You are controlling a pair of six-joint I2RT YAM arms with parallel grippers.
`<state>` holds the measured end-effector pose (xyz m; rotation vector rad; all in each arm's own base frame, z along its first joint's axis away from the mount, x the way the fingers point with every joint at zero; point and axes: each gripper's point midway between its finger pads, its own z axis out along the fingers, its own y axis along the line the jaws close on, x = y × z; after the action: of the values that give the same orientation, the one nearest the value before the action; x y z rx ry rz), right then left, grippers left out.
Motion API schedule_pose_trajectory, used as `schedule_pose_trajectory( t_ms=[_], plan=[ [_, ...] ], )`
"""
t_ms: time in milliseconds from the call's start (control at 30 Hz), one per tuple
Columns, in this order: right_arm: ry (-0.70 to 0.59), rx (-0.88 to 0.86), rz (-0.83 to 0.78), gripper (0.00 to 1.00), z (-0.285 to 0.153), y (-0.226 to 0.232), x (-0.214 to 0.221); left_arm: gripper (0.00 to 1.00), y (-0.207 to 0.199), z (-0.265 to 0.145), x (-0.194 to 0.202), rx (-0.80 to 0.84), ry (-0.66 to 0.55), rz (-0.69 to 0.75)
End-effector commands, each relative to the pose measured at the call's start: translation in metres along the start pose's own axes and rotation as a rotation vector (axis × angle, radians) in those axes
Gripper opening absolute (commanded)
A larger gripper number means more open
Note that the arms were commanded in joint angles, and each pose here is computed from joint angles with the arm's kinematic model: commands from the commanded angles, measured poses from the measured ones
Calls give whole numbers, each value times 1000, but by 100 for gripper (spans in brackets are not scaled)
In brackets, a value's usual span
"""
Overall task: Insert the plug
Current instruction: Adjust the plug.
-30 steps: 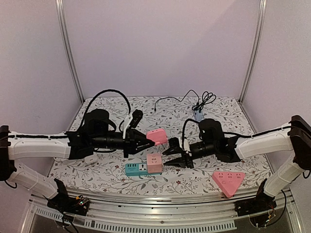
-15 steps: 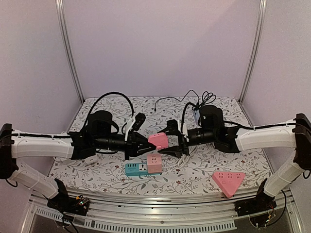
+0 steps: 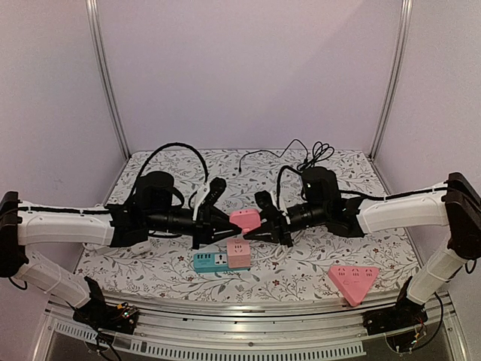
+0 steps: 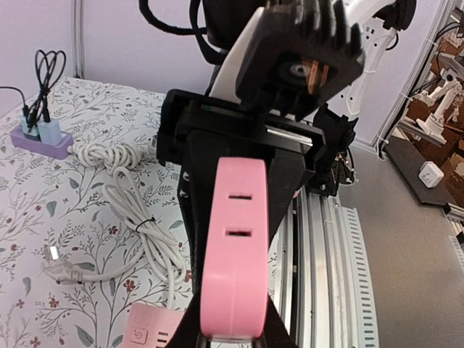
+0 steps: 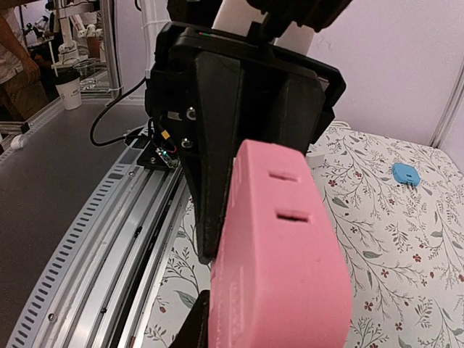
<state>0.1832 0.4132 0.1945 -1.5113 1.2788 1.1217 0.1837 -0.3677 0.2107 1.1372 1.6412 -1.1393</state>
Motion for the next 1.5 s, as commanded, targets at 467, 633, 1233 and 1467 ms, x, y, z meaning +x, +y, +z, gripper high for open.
schedule_pose_trajectory(
  t_ms=[467, 633, 1233, 1467],
  plan=[
    [14, -24, 280, 0, 15, -10, 7, 0, 33, 3, 17, -247, 42, 151],
    [11, -21, 265, 22, 8, -5, 5, 0, 29, 2, 23, -219, 49, 169],
    [103, -45, 120, 49, 11, -9, 12, 0, 19, 7, 32, -131, 77, 160],
    [127, -42, 102, 39, 14, -9, 17, 0, 18, 7, 31, -127, 73, 160]
  ],
)
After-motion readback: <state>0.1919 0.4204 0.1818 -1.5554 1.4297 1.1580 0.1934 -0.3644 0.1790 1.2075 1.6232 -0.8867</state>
